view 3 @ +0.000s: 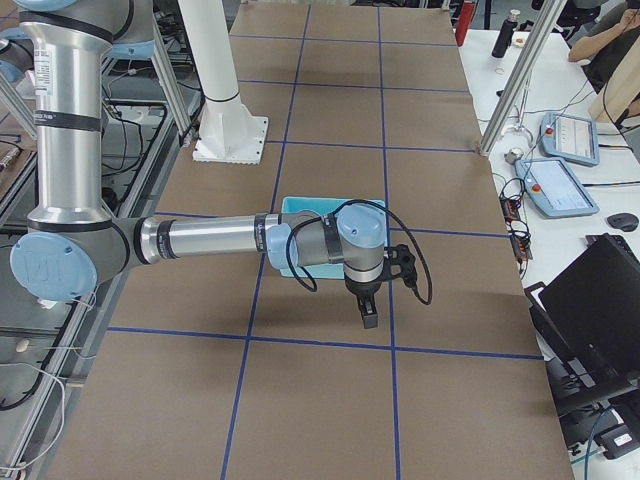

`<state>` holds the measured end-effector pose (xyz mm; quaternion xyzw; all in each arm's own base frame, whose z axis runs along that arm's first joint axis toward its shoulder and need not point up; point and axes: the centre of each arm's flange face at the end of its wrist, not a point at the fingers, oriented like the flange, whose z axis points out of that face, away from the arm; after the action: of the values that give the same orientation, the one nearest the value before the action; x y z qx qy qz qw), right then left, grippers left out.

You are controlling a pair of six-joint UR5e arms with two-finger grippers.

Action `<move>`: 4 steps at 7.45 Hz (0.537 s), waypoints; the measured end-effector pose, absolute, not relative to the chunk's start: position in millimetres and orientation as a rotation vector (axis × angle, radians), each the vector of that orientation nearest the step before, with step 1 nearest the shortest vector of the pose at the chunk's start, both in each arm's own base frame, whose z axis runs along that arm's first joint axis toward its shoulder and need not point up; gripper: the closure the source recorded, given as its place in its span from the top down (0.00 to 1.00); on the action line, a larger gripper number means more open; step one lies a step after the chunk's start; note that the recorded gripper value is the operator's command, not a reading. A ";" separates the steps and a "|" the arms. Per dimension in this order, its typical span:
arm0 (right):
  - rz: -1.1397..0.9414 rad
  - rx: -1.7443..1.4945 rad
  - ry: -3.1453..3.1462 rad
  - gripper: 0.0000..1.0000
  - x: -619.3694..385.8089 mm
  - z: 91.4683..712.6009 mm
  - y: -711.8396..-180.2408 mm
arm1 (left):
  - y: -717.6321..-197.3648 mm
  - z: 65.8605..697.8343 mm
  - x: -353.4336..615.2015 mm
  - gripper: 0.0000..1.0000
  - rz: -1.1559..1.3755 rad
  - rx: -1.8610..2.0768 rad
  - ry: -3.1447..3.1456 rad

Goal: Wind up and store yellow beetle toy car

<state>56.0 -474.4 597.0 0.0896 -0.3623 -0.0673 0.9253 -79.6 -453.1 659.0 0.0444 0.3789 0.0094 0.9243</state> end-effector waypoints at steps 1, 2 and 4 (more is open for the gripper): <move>-0.137 0.182 -0.744 1.00 55.9 597.9 -474.1 | -453.1 659.2 -79.6 1.00 0.019 0.091 0.778; -0.135 0.178 -0.744 1.00 55.9 599.5 -473.4 | -453.1 659.5 -79.6 1.00 0.018 0.090 0.778; -0.133 0.173 -0.744 1.00 55.8 601.8 -472.4 | -453.1 659.6 -79.6 1.00 0.017 0.090 0.778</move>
<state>55.8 -472.4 601.8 0.0845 -0.3630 -0.0647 0.9257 -79.6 -453.1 659.6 0.0438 0.3790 0.0084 0.9243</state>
